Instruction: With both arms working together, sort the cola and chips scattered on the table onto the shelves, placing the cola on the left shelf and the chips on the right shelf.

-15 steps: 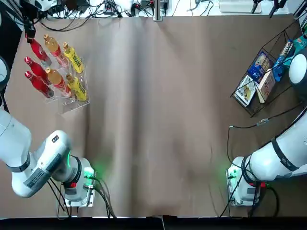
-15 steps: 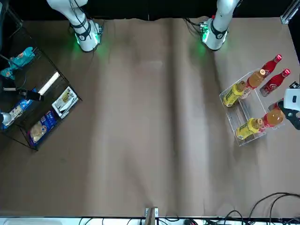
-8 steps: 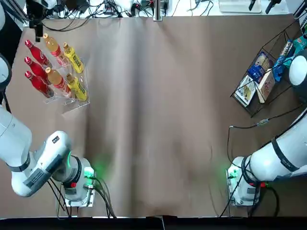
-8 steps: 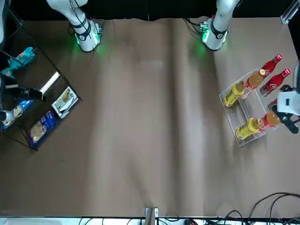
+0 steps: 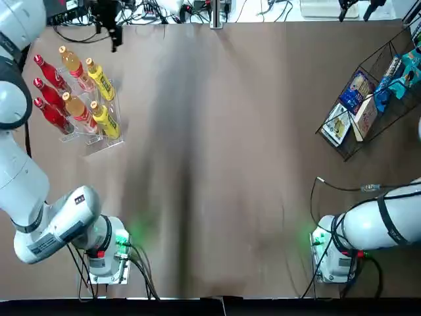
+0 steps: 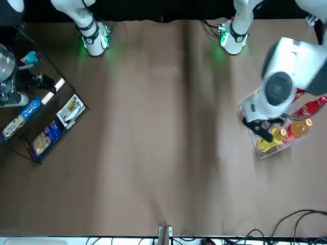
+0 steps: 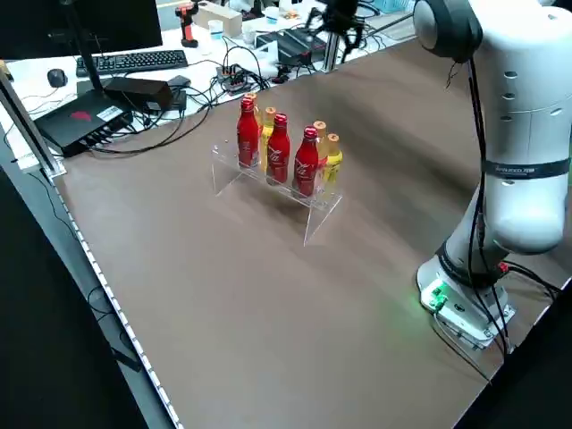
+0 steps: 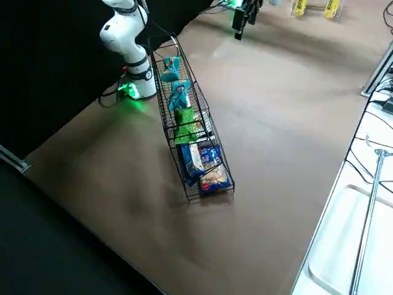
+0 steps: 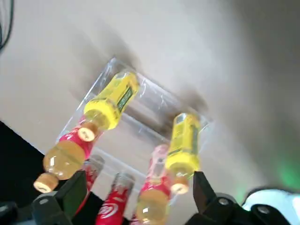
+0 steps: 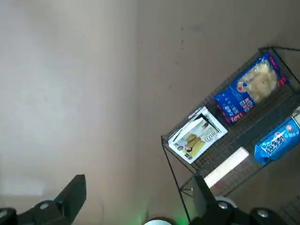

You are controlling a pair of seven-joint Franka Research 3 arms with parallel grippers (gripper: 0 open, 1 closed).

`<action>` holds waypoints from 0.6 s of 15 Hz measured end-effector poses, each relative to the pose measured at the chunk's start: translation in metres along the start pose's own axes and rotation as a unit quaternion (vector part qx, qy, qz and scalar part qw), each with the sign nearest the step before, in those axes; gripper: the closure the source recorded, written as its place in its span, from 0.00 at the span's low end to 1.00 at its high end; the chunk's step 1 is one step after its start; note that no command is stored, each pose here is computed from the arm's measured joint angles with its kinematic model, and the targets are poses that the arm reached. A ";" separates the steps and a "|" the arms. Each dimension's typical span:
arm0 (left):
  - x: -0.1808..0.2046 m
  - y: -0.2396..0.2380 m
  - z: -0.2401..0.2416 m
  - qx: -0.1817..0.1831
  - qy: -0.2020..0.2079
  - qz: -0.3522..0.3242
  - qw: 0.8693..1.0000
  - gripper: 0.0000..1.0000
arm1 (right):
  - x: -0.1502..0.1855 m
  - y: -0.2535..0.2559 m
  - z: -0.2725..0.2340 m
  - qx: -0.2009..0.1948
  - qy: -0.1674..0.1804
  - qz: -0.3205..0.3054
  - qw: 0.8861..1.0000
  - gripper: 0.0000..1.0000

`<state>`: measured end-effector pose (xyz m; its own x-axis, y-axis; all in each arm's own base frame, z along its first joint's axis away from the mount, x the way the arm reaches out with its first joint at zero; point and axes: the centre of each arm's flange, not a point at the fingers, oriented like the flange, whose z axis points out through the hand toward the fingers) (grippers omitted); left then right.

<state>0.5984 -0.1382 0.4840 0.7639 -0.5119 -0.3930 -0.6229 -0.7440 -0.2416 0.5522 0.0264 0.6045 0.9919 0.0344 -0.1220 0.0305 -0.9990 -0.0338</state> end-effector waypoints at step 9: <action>-0.048 0.026 -0.106 -0.117 0.088 -0.168 0.975 0.00 | -0.013 0.021 -0.004 0.005 0.004 0.017 1.000 0.00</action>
<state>0.5633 -0.1784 0.5901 0.9482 -0.2726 -0.1629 -0.2925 -0.9495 -0.1138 0.5407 0.0048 0.6096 0.9934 0.0003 -0.1144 -0.0042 -0.9992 -0.0395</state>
